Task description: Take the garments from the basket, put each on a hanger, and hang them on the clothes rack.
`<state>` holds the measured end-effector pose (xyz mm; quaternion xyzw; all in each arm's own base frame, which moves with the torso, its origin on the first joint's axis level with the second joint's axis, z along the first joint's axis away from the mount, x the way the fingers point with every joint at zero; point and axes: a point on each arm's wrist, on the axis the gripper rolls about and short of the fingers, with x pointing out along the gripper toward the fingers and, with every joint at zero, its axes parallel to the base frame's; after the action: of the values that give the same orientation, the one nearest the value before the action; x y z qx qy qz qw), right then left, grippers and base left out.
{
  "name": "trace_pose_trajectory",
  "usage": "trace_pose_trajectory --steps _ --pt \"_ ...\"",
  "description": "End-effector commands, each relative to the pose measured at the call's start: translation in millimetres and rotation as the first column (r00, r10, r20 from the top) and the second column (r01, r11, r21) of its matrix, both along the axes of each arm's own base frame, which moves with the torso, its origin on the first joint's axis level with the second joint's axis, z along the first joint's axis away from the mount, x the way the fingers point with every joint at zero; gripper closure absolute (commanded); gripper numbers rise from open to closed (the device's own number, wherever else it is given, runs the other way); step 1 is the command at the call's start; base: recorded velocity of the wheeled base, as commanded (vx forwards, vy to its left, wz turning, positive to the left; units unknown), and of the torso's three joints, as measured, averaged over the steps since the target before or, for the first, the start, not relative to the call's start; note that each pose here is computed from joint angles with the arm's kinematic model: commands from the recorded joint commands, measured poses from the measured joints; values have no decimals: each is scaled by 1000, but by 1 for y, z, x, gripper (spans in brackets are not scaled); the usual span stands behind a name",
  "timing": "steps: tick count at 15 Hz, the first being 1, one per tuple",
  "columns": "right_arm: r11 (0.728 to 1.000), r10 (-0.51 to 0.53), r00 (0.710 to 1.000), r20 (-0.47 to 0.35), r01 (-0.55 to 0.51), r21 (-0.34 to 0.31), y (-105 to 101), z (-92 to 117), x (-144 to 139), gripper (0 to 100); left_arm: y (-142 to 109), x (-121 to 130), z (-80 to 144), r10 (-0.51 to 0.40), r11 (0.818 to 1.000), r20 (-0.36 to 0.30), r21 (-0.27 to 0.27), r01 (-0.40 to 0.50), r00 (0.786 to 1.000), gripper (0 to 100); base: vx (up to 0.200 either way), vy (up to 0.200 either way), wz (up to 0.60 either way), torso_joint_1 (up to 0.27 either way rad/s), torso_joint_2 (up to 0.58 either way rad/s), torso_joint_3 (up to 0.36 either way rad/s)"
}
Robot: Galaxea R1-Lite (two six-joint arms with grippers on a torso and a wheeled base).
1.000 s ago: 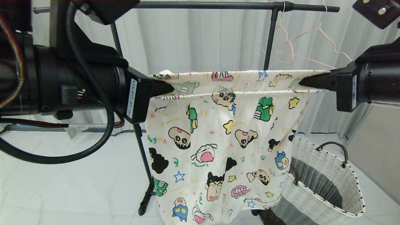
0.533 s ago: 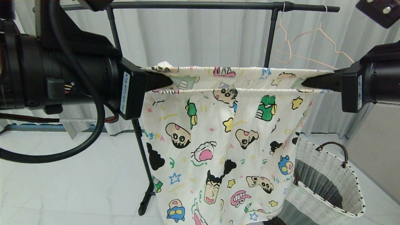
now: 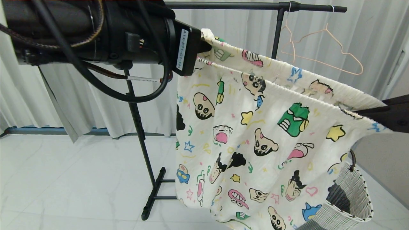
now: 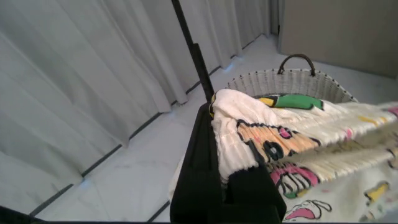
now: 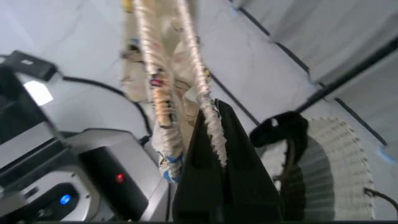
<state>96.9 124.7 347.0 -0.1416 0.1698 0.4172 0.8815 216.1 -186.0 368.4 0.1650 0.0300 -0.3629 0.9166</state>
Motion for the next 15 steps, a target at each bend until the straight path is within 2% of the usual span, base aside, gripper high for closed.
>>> trace_pose_trajectory --steps 1,4,6,7,8,10,12,15 --pt "998 55 998 -15 -55 -10 7 -4 -7 100 -9 10 -9 0 1000 -24 16 0 1000 100 0 0 0 0 0 0" --pt "999 39 999 -17 -40 -19 8 -6 -5 100 -4 5 -7 7 1000 -27 8 -6 1000 100 0 0 0 0 0 0" --pt "1000 -9 1000 -11 9 -21 5 -6 0 100 1 -3 -9 14 1000 -55 -9 -14 998 100 0 0 0 0 0 0" --pt "997 -79 997 0 79 -8 5 -4 15 100 15 -21 -21 18 1000 -125 -20 -21 992 100 0 0 0 0 0 0" --pt "995 -104 994 20 104 12 10 -3 27 100 20 -35 -31 4 1000 -159 -12 -6 987 100 0 0 0 0 0 0" --pt "990 -125 990 64 120 67 32 0 52 100 31 -72 -48 -66 998 -214 -11 66 974 100 0 0 0 0 0 0" --pt "988 -125 988 88 116 99 49 9 68 100 35 -100 -62 -154 987 -239 9 161 959 100 0 0 0 0 0 0" --pt "986 -117 987 111 101 135 65 23 83 100 36 -120 -80 -223 969 -274 44 244 935 100 0 0 0 0 0 0"
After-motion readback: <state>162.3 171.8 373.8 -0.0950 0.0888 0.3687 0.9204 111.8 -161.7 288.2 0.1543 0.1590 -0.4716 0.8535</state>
